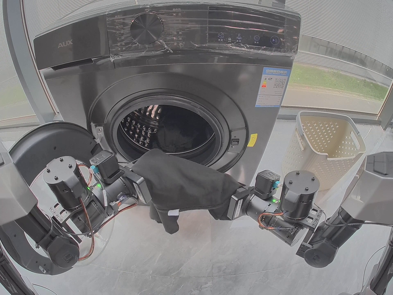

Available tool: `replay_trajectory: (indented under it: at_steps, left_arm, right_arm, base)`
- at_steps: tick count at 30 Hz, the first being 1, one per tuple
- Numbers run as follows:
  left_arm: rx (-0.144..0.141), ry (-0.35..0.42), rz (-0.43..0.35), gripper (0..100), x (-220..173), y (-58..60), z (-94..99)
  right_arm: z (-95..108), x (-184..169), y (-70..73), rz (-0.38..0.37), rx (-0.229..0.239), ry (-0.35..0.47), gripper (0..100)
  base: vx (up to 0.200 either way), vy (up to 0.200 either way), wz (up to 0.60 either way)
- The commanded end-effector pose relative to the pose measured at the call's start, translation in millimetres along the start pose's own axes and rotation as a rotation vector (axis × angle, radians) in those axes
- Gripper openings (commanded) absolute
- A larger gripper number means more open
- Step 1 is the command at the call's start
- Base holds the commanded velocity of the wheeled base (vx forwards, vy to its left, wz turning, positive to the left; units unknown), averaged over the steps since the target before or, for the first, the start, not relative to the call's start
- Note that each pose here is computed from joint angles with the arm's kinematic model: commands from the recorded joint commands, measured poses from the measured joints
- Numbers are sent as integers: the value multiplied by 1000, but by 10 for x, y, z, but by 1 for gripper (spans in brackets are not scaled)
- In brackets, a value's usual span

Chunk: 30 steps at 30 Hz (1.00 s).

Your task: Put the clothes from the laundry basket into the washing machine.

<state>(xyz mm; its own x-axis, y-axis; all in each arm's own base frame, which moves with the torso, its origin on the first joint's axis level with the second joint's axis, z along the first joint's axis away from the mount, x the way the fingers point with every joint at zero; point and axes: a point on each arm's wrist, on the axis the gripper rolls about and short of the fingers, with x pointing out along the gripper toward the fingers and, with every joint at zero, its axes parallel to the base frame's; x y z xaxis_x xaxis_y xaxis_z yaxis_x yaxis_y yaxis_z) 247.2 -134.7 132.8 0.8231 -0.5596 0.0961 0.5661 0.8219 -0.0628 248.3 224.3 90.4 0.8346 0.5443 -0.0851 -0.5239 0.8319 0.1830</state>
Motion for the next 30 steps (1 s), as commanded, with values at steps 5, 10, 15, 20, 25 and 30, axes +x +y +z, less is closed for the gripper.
replay_trajectory:
  at_steps: [5, 10, 15, 20, 25, 30]
  left_arm:
    - [2, -24, -2, 0, -10, -6, 59]
    - [2, -59, -11, 0, -15, -26, 148]
    - [0, -58, -15, 0, -14, -39, 147]
    - [0, -60, -15, 0, -17, -40, 154]
    - [1, -65, -16, 0, -12, -40, 161]
    - [0, -68, -16, 0, -7, -40, 167]
  right_arm:
    - [-177, 29, -32, -12, -10, 57, 100]
    - [-295, -3, -77, -26, -22, 106, 100]
    - [-390, 1, -116, -37, -28, 139, 100]
    - [-456, 18, -132, -41, -46, 158, 100]
    - [-582, 34, -134, -38, -58, 179, 100]
    - [-697, 74, -145, -41, -64, 204, 100]
  base:
    - [0, 0, 0]
    - [0, 0, 0]
    - [0, 0, 0]
    - [0, 0, 0]
    - [0, 0, 0]
    - [0, 0, 0]
